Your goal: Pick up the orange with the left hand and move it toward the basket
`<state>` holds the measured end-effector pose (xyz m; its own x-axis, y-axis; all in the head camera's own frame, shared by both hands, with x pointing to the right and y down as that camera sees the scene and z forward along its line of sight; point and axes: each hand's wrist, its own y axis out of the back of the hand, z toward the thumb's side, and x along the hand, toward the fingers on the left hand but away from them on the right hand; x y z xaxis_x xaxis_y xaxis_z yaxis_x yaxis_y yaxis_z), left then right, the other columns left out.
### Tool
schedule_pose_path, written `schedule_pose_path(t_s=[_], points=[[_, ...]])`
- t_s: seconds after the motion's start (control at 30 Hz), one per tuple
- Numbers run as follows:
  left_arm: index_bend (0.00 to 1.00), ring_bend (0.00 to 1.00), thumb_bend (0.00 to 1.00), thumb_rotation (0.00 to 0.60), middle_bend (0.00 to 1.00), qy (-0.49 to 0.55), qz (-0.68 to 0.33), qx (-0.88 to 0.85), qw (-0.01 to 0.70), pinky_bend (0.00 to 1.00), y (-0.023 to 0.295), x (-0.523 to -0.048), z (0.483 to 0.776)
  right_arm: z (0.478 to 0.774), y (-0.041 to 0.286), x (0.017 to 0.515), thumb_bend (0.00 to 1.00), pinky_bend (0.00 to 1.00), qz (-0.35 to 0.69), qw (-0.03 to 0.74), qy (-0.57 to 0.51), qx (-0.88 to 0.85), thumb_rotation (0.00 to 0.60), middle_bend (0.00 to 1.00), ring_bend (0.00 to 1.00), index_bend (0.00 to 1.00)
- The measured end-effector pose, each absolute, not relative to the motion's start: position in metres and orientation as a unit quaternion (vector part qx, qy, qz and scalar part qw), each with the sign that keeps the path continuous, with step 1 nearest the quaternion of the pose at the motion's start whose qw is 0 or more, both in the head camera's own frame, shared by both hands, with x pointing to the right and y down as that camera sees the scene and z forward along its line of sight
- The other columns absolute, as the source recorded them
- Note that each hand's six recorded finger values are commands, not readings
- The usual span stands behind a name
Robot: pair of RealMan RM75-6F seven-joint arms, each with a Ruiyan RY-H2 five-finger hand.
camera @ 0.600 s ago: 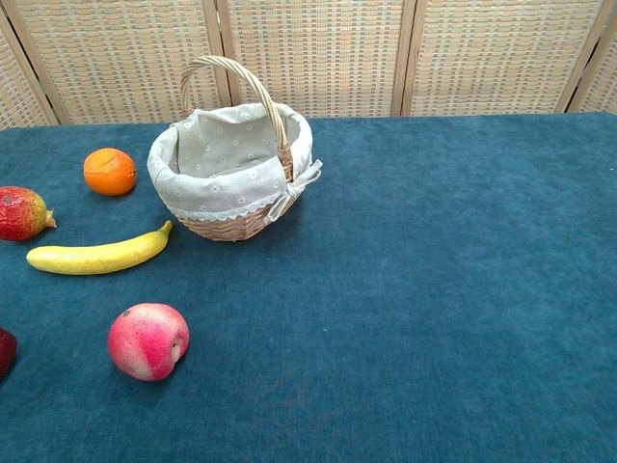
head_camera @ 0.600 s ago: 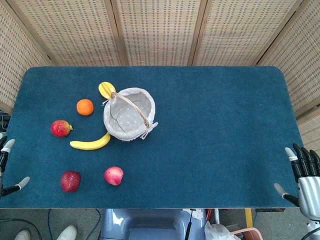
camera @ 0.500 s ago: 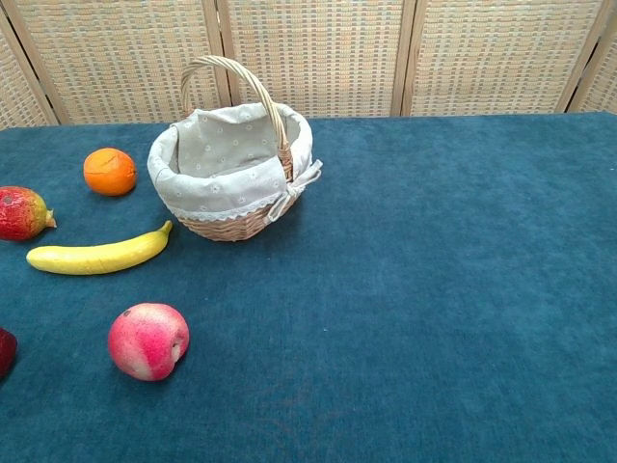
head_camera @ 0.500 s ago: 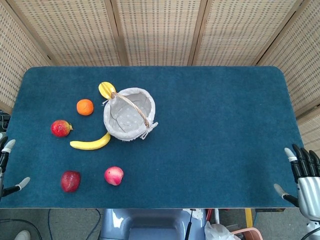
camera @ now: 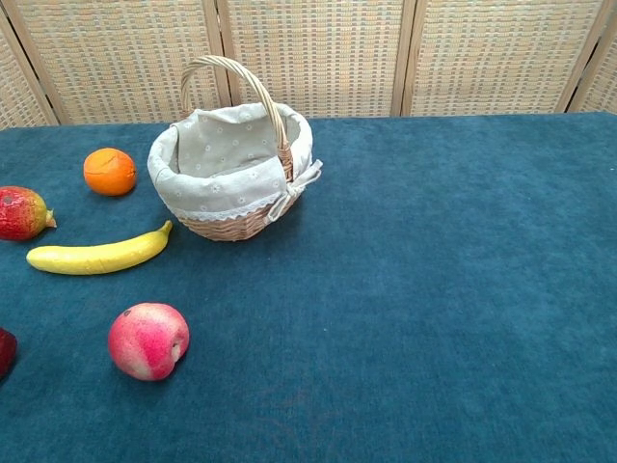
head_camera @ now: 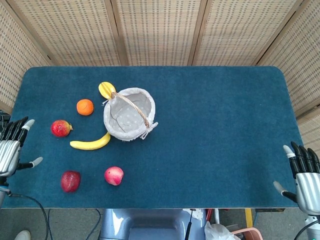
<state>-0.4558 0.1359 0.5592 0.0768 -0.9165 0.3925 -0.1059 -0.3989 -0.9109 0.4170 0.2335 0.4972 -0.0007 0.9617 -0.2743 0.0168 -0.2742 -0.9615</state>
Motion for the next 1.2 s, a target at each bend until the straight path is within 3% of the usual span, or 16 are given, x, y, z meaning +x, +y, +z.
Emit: schedule_pose_path(t_s=[0.27, 0.5, 0.93, 1.13, 1.2], points=[[0.0, 0.0, 0.0, 0.6, 0.0, 0.383, -0.553, -0.64, 0.371, 0.0, 0.041, -0.463, 0.609, 0.505, 0.226, 0.424, 0.0, 0.0, 0.582, 0.414, -0.432, -0.55, 0.6, 0.0, 0.0, 0.0], [0.0, 0.0, 0.0, 0.6, 0.0, 0.371, -0.573, -0.655, 0.326, 0.0, -0.006, -0.452, 0.661, 0.509, 0.223, 0.431, 0.0, 0.0, 0.597, 0.411, -0.434, -0.535, 0.6, 0.0, 0.0, 0.0], [0.01, 0.0, 0.0, 0.6, 0.0, 0.362, -0.609, -0.668, 0.227, 0.02, -0.01, -0.429, 0.743, 0.523, 0.218, 0.437, 0.0, 0.0, 0.622, 0.406, -0.424, -0.518, 0.6, 0.0, 0.0, 0.0], [0.08, 0.0, 0.0, 0.6, 0.01, 0.365, -0.609, -0.672, 0.21, 0.1, -0.012, -0.412, 0.76, 0.53, 0.216, 0.436, 0.0, 0.0, 0.627, 0.405, -0.416, -0.519, 0.6, 0.0, 0.0, 0.0], [0.16, 0.05, 0.01, 0.6, 0.09, 0.364, -0.609, -0.674, 0.207, 0.18, -0.013, -0.403, 0.765, 0.532, 0.215, 0.435, 0.0, 0.0, 0.628, 0.405, -0.415, -0.519, 0.6, 0.0, 0.0, 0.0]])
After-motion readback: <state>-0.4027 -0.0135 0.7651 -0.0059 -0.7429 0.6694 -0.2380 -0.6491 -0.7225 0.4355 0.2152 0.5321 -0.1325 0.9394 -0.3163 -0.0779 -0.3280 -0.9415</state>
